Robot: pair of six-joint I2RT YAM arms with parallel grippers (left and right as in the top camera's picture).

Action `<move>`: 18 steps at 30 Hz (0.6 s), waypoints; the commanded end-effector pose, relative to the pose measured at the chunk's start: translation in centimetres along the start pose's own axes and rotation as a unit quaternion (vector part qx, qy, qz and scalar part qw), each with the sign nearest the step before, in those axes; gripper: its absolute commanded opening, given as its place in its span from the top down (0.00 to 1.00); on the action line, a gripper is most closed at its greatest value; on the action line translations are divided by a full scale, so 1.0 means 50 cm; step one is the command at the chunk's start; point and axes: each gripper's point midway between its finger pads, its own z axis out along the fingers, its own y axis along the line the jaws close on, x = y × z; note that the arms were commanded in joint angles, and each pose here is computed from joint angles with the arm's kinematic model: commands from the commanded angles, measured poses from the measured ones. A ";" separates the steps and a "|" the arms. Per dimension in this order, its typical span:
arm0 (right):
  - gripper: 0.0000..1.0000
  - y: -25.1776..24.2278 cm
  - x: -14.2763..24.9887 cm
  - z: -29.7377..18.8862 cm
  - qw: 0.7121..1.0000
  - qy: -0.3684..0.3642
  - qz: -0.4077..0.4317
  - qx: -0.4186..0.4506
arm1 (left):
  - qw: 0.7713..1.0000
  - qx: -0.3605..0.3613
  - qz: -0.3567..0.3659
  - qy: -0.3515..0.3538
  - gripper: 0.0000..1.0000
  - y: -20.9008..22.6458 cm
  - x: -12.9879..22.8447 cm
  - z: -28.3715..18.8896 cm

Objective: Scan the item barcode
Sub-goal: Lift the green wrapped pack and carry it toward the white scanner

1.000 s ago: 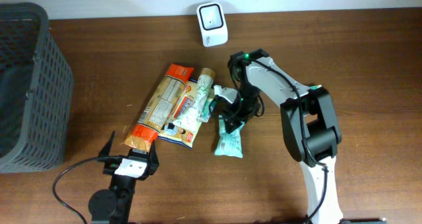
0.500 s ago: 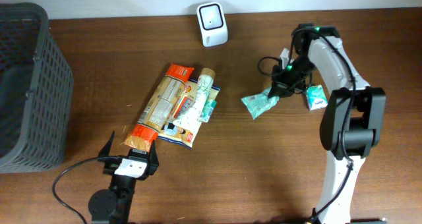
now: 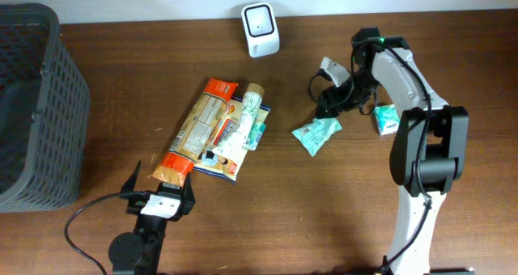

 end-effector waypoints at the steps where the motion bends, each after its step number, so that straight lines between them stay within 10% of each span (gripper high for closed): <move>1: 0.64 0.008 0.035 0.039 0.999 0.035 0.016 -0.029 | 1.000 -0.004 0.008 0.002 0.01 0.002 0.005 0.000; 8: 0.72 0.015 0.101 0.086 0.991 0.079 0.100 -0.044 | 1.000 -0.004 0.008 0.002 0.01 0.002 0.005 0.000; 13: 0.32 0.006 0.089 0.070 0.985 0.074 0.151 -0.030 | 1.000 -0.004 0.008 0.002 0.01 0.002 0.005 0.000; 18: 0.44 -0.003 0.047 0.053 0.990 0.040 0.135 -0.022 | 1.000 -0.004 0.008 0.002 0.01 0.002 0.005 0.000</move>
